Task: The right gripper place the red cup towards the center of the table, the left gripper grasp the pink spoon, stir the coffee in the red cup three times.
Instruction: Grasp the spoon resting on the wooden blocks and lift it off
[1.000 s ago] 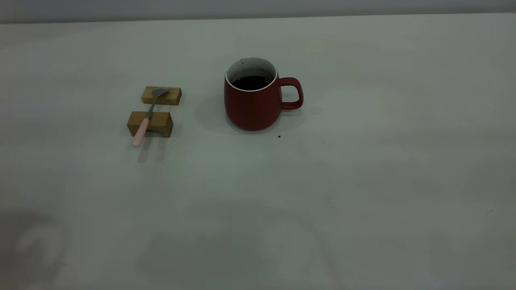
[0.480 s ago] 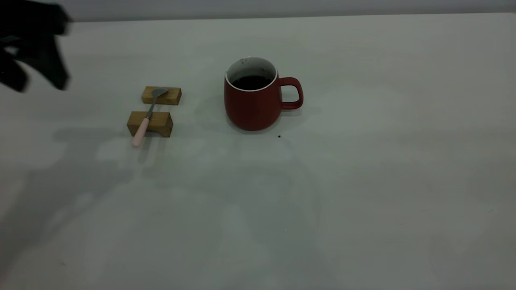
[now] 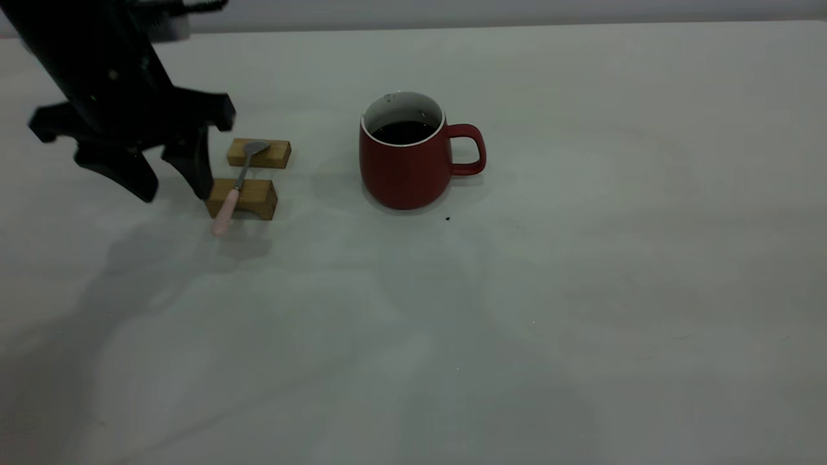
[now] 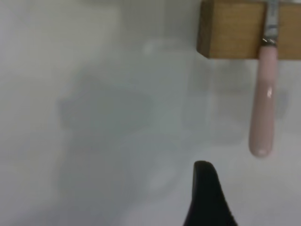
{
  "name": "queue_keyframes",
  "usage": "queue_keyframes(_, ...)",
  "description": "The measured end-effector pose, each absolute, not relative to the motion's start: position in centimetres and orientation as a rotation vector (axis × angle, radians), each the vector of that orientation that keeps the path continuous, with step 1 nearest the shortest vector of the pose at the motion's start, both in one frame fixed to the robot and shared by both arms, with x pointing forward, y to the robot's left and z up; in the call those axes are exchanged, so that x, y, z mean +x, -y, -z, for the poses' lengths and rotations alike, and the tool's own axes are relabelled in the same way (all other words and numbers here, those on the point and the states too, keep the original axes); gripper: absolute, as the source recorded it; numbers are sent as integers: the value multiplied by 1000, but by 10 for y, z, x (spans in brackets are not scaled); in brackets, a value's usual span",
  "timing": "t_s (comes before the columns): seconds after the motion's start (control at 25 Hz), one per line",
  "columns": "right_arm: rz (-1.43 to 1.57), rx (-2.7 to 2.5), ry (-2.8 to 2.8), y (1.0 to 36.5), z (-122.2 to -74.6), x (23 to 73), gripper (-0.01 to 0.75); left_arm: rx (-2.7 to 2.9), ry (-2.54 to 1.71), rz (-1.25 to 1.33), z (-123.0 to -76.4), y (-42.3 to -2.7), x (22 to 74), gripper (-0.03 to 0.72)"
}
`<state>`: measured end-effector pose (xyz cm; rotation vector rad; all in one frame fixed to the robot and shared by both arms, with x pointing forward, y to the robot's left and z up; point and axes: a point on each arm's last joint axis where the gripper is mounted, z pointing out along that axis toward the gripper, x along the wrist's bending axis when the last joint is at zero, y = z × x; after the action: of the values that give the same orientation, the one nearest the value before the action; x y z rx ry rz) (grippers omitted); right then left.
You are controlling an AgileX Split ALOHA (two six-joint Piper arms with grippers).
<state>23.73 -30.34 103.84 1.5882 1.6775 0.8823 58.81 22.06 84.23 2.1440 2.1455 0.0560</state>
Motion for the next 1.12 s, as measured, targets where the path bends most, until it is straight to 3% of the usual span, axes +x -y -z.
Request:
queue_keyframes(0.76, -881, 1588, -1677, 303, -1038, 237, 585, 2186, -2164, -12, -788, -205, 608, 532)
queue_keyframes(0.96, -881, 1588, -1677, 303, -1038, 237, 585, 2154, -2182, -20, -787, -204, 610, 404)
queue_keyframes(1.12, -881, 1588, -1677, 303, -1038, 237, 585, 2150, -2185, -21, -787, -204, 610, 202)
